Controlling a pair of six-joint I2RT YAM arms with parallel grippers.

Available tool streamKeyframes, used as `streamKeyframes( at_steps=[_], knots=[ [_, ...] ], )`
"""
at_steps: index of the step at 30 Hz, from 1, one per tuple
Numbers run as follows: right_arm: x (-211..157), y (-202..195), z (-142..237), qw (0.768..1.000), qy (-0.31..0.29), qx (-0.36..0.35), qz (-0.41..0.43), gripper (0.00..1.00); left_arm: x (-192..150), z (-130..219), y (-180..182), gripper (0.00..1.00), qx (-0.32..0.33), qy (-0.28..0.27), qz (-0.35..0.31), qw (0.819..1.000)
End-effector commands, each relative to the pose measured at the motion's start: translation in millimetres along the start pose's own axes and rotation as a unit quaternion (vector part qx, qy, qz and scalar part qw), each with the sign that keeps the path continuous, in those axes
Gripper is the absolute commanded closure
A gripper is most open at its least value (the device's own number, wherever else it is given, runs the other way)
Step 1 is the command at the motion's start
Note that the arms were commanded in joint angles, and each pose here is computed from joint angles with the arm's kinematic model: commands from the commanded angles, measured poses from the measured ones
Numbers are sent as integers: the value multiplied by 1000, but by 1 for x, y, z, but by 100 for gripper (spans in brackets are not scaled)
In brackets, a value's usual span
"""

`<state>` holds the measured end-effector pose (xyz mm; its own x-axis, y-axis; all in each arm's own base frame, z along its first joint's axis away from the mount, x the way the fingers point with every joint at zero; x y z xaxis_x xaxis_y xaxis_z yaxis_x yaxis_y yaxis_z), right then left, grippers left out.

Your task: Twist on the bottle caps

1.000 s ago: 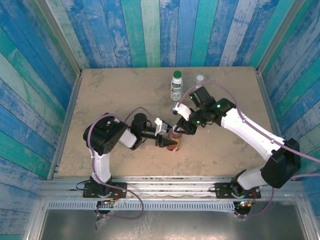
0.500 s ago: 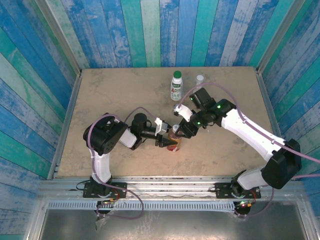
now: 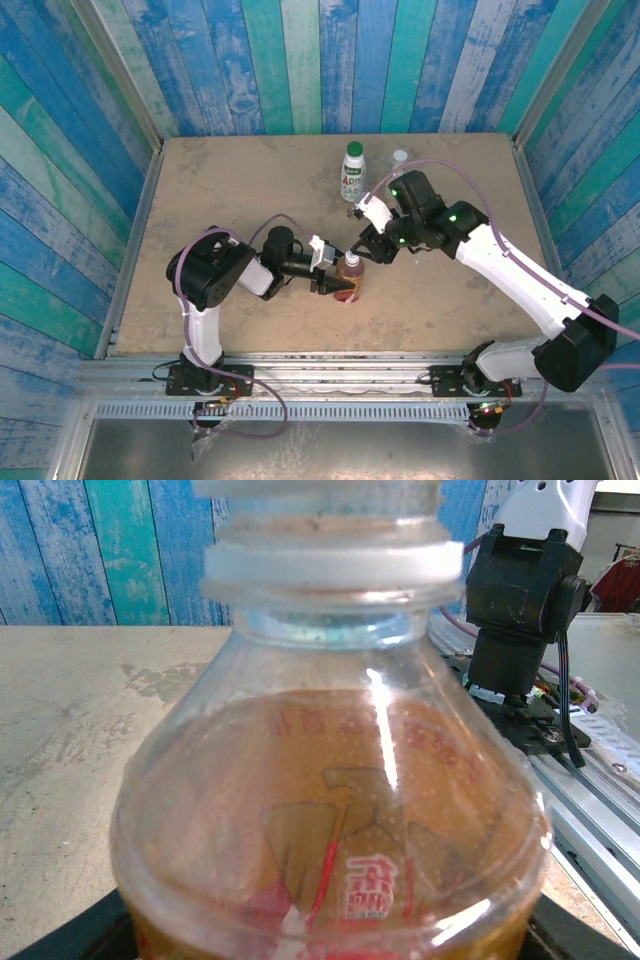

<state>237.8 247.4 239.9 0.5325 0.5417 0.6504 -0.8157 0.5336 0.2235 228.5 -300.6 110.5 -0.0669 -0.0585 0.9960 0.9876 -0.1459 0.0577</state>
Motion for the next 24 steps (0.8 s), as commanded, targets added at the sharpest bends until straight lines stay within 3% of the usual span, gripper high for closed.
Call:
streamKeyframes(
  at_steps=[1,9,17,24],
  knots=[
    [-6,-3,-9,1000,21,3,-7,56,-26,3,-7,46,2,33,75,997],
    [-37,-6,-27,997,72,16,-12,64,-27,3,-6,46,2,33,75,997],
    [-12,-1,-8,1000,28,10,-9,53,-27,3,-6,46,2,34,77,996],
    [-9,-6,-8,999,24,5,-29,61,-28,3,-6,46,2,34,77,996]
  ],
)
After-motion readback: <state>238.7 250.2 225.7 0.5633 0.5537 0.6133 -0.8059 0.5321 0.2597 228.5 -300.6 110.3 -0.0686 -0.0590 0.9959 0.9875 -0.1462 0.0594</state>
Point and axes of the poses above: each hand's point on the last joint's axis, 136 mm out from that joint toward the fingers, its own z axis back along the fingers, its own y axis along the line the jaws close on, x = y × z, the point moved 3 cm from there along z, back along the fingers, and after that the axes turned 4 degrees about -z, right-handed, at the moved point
